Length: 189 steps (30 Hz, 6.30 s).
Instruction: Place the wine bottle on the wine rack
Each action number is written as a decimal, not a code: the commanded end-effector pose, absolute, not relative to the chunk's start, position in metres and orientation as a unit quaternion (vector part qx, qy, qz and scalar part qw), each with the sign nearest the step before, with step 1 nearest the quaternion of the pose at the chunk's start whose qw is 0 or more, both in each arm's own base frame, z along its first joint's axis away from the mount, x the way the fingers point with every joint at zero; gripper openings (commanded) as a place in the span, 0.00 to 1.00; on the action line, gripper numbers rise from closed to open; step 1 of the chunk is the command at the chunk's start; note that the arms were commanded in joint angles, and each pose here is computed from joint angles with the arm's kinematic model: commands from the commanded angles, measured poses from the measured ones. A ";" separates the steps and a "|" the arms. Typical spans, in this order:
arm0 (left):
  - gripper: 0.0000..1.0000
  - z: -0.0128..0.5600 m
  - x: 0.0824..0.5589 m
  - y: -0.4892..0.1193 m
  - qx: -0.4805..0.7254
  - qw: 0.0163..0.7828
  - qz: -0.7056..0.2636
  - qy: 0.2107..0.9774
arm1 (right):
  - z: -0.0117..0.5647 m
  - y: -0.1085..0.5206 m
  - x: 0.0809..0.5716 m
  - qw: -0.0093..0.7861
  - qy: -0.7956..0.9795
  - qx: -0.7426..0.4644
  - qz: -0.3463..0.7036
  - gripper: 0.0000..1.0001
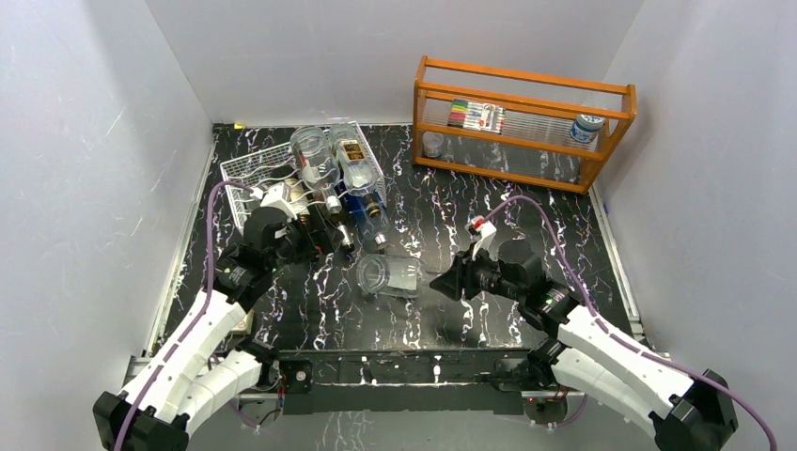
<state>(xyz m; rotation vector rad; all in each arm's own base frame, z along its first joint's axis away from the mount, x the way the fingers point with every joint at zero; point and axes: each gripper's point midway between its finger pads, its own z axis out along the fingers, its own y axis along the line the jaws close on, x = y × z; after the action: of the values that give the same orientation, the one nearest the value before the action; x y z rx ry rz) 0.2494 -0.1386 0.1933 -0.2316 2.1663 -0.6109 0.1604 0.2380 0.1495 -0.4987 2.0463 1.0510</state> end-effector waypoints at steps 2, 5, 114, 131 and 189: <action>0.98 0.179 0.246 -0.138 -0.115 0.401 -0.244 0.875 | 0.156 0.253 0.140 0.345 0.791 -0.246 0.441 0.00; 0.98 0.178 0.249 -0.140 -0.114 0.402 -0.246 0.875 | 0.153 0.260 0.127 0.309 0.802 -0.267 0.436 0.00; 0.98 0.223 0.255 -0.100 -0.093 0.485 -0.156 0.855 | 0.155 0.252 0.152 0.499 0.761 -0.274 0.311 0.00; 0.98 0.310 0.231 -0.037 -0.136 0.610 -0.080 0.776 | 0.285 0.302 0.170 0.564 0.686 -0.266 0.376 0.00; 0.98 0.343 0.155 0.020 -0.143 0.649 -0.030 0.746 | 0.272 0.595 0.361 0.537 0.741 -0.109 0.388 0.28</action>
<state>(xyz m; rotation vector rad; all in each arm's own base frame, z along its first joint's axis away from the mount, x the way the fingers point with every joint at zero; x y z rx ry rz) 0.1539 0.0205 0.3460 -0.3287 1.6831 -0.0721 0.3257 0.5813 0.1373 -0.4743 2.0864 0.7159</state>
